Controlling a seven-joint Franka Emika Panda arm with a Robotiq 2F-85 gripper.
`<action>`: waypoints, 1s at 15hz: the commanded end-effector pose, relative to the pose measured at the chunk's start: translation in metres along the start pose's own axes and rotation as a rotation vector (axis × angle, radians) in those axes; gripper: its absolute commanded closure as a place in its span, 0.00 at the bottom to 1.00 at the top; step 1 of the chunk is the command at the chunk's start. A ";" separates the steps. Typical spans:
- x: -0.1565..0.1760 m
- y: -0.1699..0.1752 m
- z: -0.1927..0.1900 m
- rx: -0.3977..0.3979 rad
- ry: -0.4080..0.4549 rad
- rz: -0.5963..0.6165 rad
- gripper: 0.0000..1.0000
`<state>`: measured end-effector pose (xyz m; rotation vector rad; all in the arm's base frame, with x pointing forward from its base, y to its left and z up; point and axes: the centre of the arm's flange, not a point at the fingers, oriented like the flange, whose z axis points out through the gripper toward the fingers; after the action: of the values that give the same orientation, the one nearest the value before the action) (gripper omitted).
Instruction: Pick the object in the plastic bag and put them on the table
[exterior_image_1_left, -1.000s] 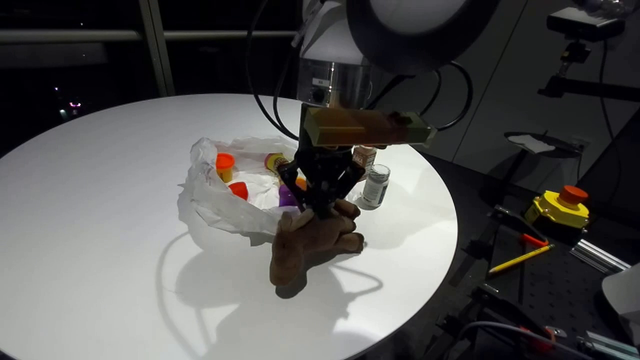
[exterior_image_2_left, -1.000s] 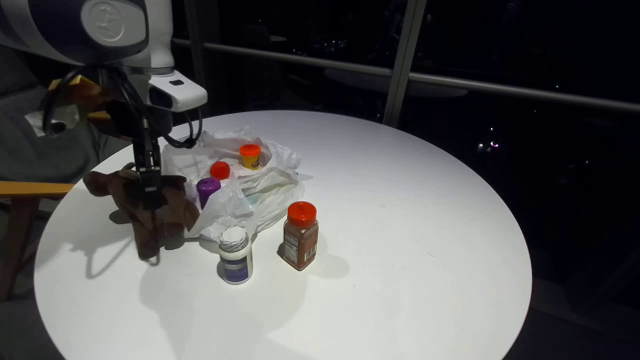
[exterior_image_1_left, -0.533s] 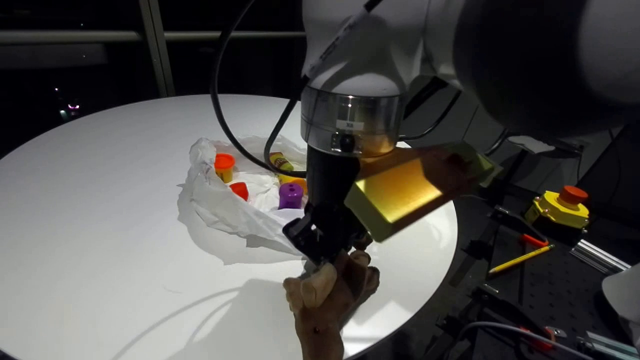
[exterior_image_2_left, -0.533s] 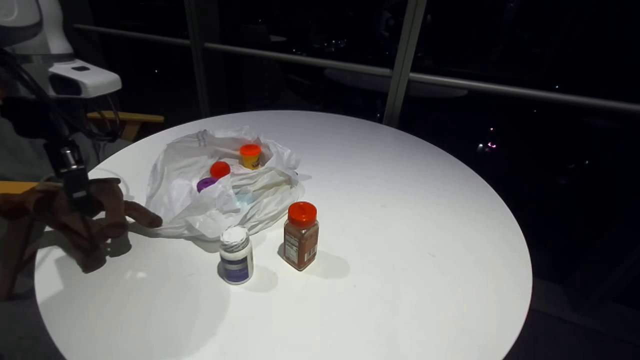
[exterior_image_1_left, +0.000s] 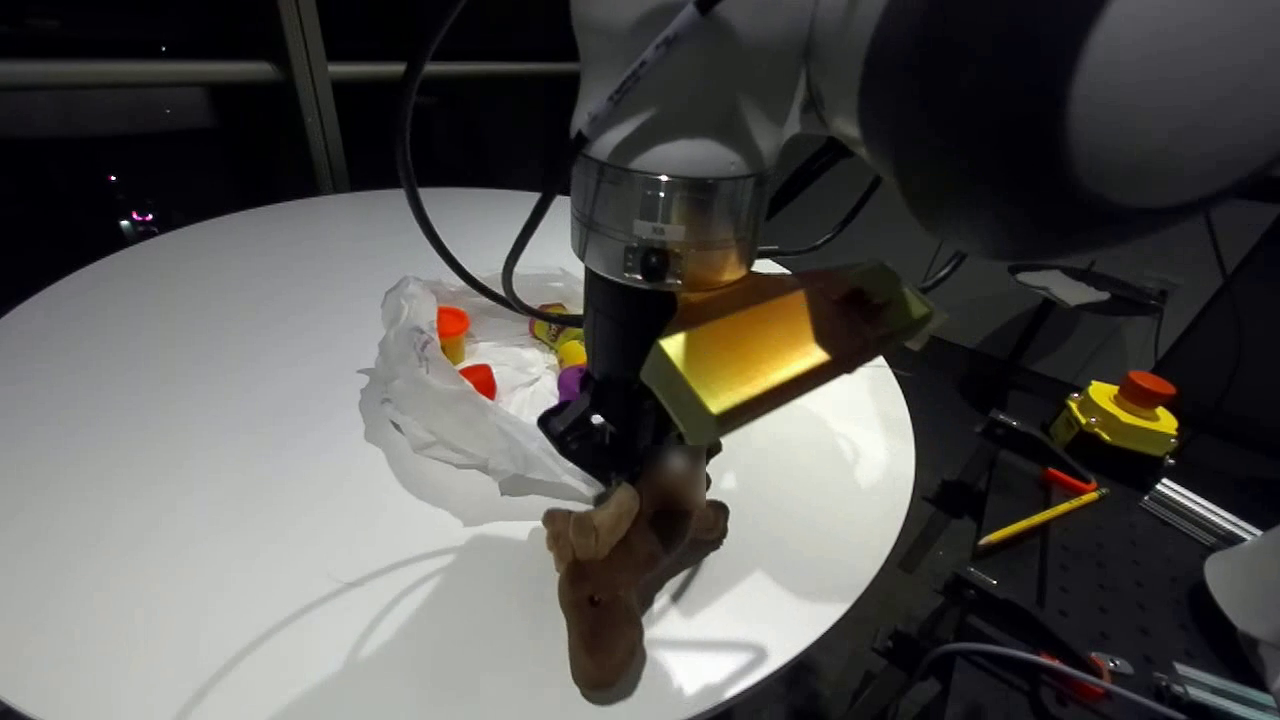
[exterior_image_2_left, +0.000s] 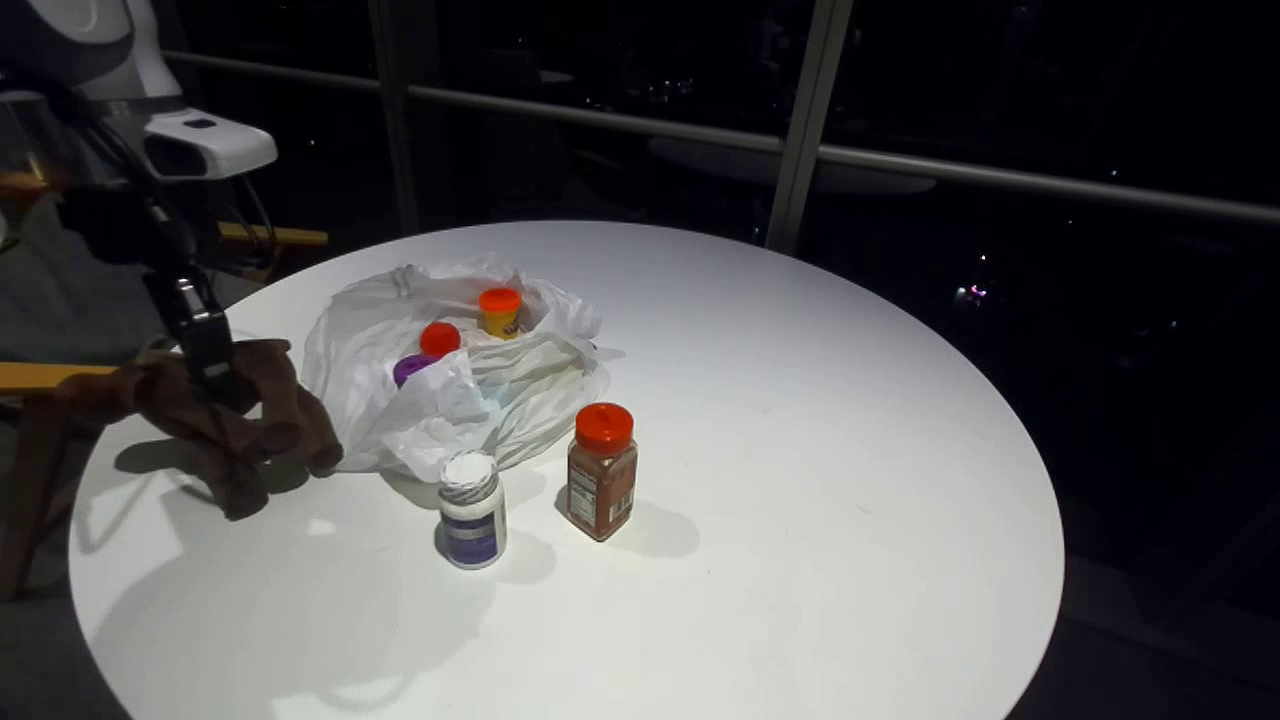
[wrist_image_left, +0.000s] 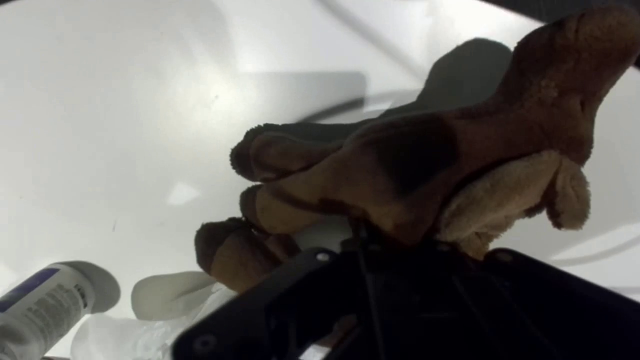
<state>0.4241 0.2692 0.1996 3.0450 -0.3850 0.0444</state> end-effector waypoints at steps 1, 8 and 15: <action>0.041 -0.017 0.009 -0.010 0.019 0.059 0.99; 0.027 -0.029 0.023 -0.069 -0.076 -0.013 0.61; -0.009 -0.055 -0.045 -0.048 -0.016 -0.141 0.02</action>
<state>0.4318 0.3188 0.1923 3.0198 -0.2136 -0.0950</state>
